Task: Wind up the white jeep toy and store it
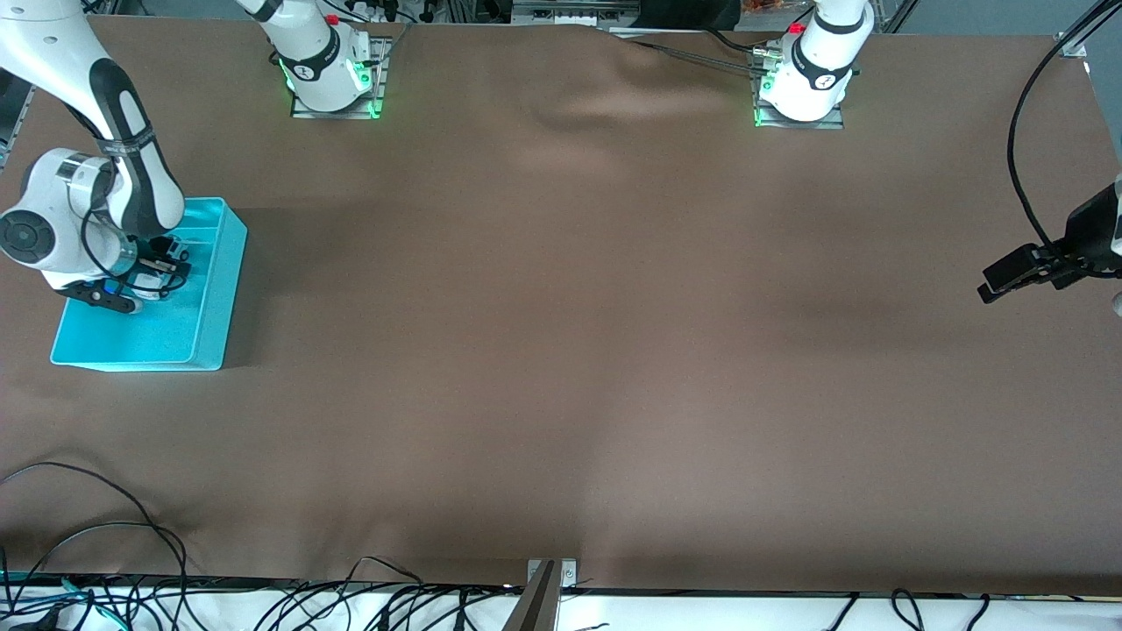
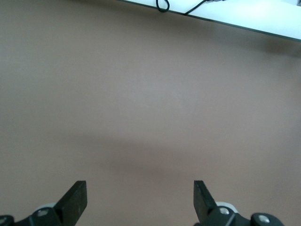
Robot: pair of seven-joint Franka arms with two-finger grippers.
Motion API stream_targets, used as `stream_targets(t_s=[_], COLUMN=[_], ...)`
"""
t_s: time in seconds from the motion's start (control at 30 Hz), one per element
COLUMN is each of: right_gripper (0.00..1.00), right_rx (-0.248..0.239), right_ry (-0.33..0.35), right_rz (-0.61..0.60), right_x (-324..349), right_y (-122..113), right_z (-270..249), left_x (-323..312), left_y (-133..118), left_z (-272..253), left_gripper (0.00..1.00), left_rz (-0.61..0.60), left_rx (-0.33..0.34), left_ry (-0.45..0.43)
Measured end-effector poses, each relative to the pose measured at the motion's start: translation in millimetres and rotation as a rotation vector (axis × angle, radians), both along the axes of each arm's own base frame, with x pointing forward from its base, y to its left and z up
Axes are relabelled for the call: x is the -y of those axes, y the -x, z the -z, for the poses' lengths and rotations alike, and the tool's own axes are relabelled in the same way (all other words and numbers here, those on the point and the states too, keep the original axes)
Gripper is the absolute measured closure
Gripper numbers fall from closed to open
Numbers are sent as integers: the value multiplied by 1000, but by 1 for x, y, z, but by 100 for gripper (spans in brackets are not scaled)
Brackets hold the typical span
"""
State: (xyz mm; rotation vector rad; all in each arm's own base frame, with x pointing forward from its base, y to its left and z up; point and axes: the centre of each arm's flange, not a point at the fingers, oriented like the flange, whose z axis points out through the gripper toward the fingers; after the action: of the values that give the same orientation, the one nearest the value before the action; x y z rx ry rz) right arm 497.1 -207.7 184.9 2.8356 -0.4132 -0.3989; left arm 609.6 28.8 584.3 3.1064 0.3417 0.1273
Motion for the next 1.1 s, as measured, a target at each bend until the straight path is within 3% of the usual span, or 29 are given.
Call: stream_targets(t_s=[0.17,0.67,1.1], right_gripper=[0,0,0], right_rx=[-26,-32,31], right_ry=[-12,-33,-23], right_rz=[-5,-4,17], right_x=[-23,-47,-79], right_y=[-8,-21,-26], right_z=[-4,-94,-149], left_x=[6,12,27], left_y=[-2,-4,-3], left_z=[6,11,12], left_gripper=[0,0,0], left_rz=[11,22,47], left_rx=[-11,-20,-29], left_ry=[5,10,13])
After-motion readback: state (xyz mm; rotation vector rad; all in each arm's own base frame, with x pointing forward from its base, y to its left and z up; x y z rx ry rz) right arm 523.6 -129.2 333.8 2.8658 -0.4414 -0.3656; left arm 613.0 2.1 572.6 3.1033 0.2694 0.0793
